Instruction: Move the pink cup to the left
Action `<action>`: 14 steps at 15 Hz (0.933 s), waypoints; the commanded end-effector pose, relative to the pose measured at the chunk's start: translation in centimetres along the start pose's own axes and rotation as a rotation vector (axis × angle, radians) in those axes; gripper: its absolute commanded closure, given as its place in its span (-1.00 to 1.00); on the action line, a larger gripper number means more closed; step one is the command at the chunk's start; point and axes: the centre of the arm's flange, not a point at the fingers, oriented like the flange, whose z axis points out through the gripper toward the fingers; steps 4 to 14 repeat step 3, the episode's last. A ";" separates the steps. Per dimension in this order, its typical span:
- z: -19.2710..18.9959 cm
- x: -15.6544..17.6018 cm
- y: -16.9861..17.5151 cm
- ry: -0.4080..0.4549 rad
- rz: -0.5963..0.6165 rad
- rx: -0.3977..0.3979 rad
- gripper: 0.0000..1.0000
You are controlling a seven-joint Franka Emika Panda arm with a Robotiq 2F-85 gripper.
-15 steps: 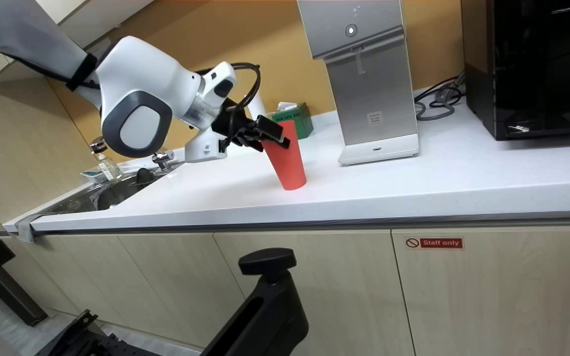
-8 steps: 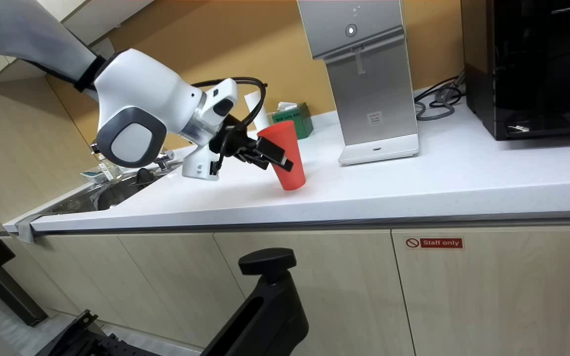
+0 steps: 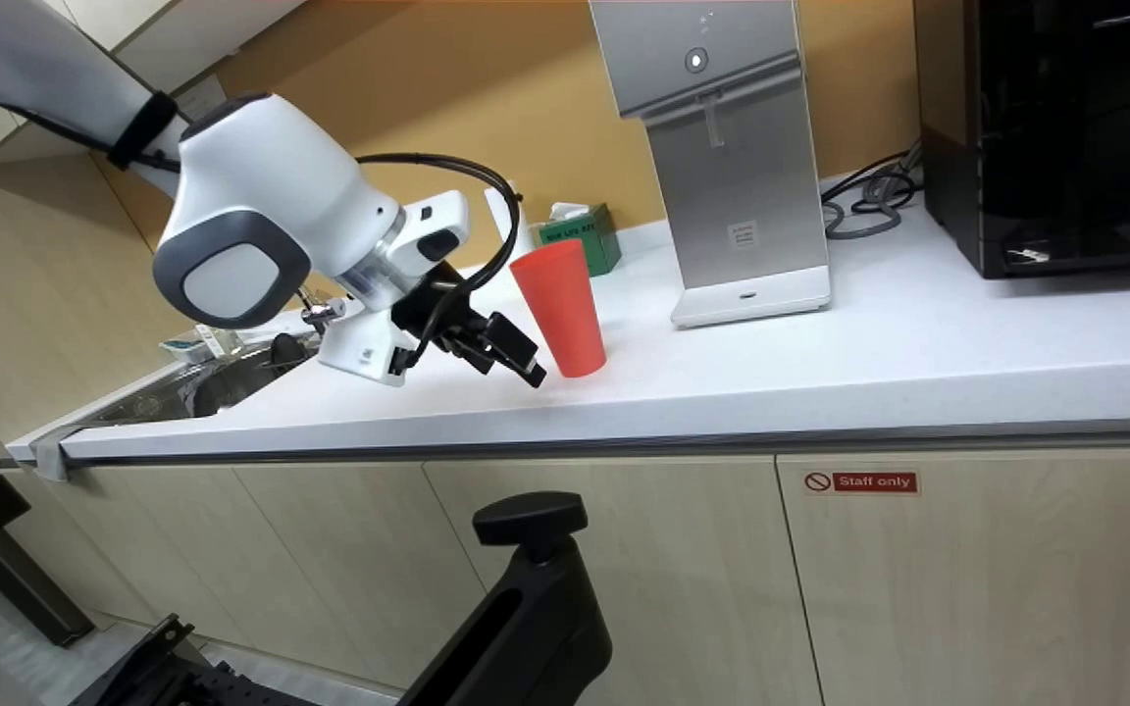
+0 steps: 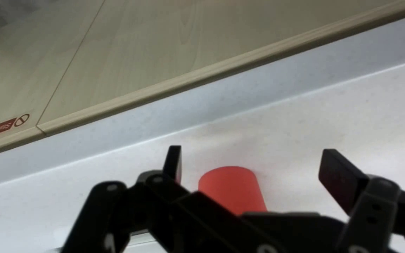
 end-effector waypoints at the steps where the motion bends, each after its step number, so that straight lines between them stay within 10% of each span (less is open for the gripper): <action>1: -7.1 2.3 -1.7 -0.010 -0.020 -0.001 -1.00; 14: -7.5 2.9 -1.4 0.008 -0.036 -0.020 -1.00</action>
